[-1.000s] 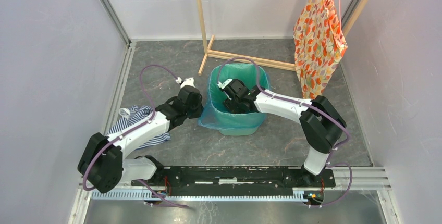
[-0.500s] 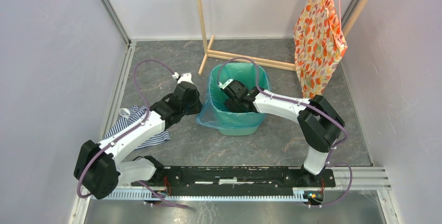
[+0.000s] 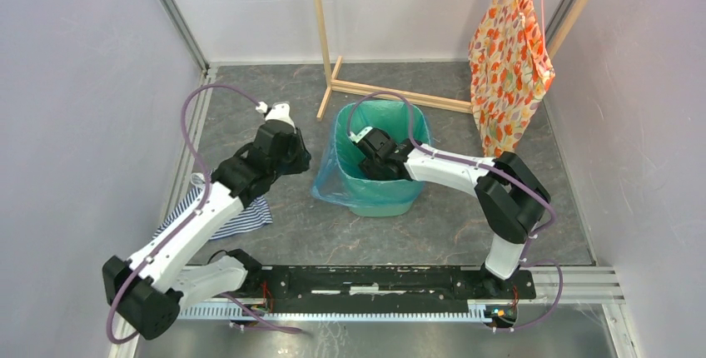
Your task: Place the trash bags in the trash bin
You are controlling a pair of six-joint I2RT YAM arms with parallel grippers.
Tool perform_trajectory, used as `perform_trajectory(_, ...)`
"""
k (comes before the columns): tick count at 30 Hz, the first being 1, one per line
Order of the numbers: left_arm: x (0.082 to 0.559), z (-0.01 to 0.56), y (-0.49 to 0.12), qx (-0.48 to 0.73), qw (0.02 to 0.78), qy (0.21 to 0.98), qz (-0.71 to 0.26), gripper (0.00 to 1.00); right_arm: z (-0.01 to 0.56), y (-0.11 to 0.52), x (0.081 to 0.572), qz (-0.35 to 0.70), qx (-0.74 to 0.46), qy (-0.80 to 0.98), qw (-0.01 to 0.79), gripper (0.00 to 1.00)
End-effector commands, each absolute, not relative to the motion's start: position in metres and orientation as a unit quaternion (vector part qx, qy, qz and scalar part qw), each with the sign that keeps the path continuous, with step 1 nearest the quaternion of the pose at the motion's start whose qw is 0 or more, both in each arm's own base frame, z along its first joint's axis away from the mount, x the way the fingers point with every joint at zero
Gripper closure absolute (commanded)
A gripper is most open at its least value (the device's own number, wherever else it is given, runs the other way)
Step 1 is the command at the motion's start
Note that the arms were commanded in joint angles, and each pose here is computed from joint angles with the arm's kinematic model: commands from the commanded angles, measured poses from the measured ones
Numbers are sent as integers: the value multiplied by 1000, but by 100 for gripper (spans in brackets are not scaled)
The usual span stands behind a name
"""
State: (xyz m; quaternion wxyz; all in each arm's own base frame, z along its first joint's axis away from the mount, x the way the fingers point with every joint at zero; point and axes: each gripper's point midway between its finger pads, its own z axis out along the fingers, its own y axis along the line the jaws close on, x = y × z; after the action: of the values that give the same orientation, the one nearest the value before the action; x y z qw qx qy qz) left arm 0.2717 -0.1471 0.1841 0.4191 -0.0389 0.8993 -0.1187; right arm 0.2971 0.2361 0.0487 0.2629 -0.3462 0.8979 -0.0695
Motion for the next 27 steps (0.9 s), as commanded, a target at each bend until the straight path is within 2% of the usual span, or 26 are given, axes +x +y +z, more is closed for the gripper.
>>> perform_trajectory(1,251,221,-157,9,424,889,-176,72,40,227,293,-85,-353,900,243,26)
perform_trajectory(8,219,211,-191,40,371,881,-289,86,35,227,291,-83,-348,902,242,26)
perform_trajectory(12,211,185,-209,41,335,883,-326,89,36,228,292,-82,-345,903,244,26)
perform_trajectory(18,226,151,-224,23,323,887,-330,90,42,234,295,-72,-342,902,252,26)
perform_trajectory(27,254,140,-217,-3,345,897,-278,89,68,245,299,-51,-343,899,267,24)
